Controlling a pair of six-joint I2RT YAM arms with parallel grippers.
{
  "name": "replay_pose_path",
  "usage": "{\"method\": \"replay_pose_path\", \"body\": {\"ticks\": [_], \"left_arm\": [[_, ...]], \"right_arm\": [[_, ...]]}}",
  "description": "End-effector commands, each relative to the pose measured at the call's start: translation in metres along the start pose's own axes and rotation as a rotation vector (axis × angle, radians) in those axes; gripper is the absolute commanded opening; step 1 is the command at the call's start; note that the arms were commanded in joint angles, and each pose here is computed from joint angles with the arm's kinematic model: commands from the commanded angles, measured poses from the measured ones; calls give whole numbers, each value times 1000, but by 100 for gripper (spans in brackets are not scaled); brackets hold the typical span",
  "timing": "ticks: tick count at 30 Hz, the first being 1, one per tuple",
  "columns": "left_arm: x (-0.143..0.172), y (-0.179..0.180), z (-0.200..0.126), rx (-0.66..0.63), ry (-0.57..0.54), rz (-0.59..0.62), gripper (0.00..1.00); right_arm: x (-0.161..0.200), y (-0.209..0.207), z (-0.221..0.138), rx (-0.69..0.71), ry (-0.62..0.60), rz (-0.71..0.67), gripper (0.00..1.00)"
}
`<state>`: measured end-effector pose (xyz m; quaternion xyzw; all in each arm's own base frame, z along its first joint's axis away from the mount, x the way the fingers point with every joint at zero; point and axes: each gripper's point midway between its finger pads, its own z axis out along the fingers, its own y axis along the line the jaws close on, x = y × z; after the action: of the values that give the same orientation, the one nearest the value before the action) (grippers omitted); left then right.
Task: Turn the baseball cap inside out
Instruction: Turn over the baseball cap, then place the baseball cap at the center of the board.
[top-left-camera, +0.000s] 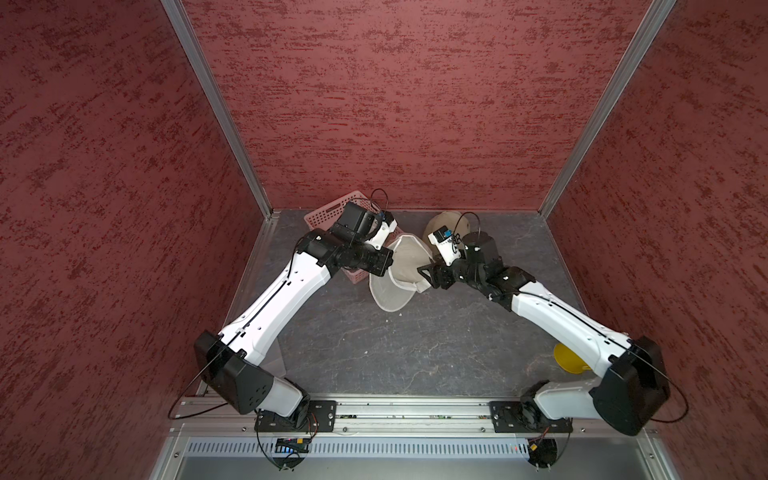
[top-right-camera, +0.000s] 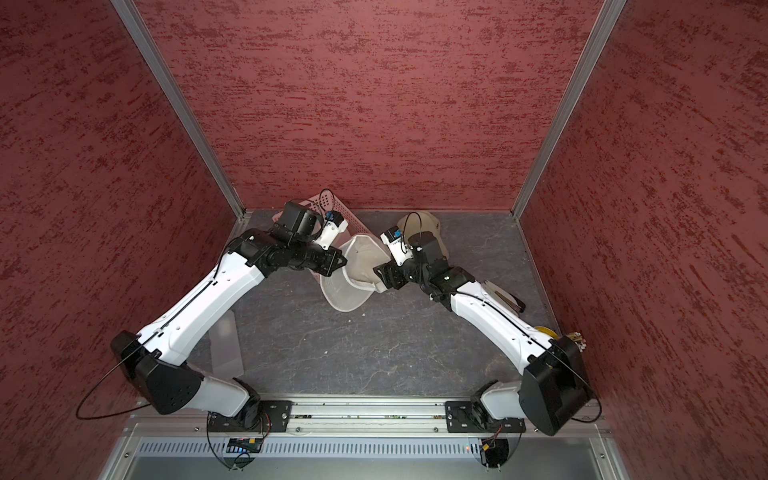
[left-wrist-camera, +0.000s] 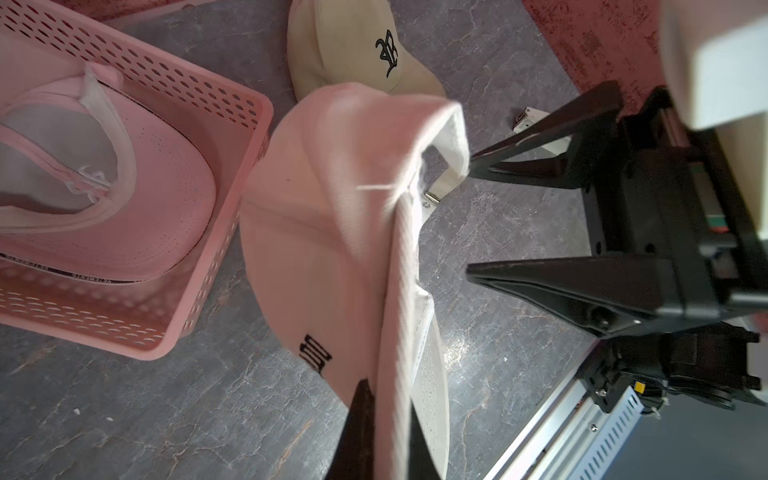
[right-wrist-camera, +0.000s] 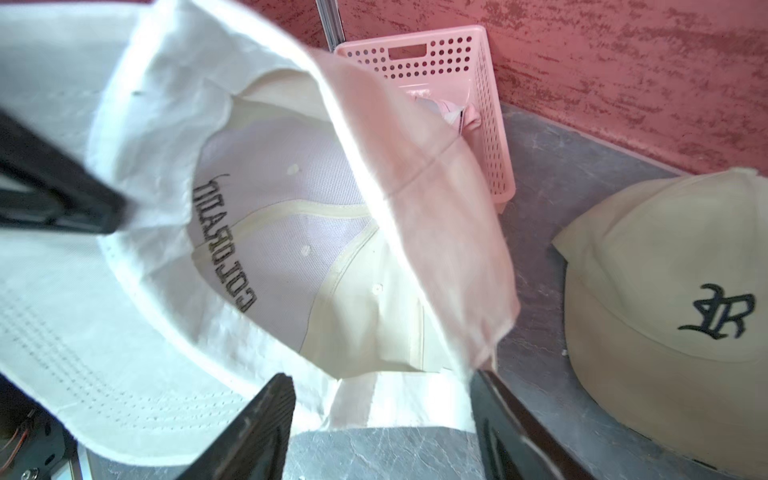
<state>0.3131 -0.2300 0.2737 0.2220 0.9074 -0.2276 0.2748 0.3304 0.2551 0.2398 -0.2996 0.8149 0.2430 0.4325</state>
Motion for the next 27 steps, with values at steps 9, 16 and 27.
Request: {"method": "replay_pose_path", "body": {"ticks": [9,16,27], "left_arm": [[-18,5,-8,140,13,-153,4],[-39,10,-7,109,-57,-246,7],[-54,28,8,130,-77,-457,7]], "right_arm": [[39,45,-46,-171,-61,-134,71],[-8,69,-29,-176,-159,-62,71],[-74,120,-23,93,-416,-255,73]]}}
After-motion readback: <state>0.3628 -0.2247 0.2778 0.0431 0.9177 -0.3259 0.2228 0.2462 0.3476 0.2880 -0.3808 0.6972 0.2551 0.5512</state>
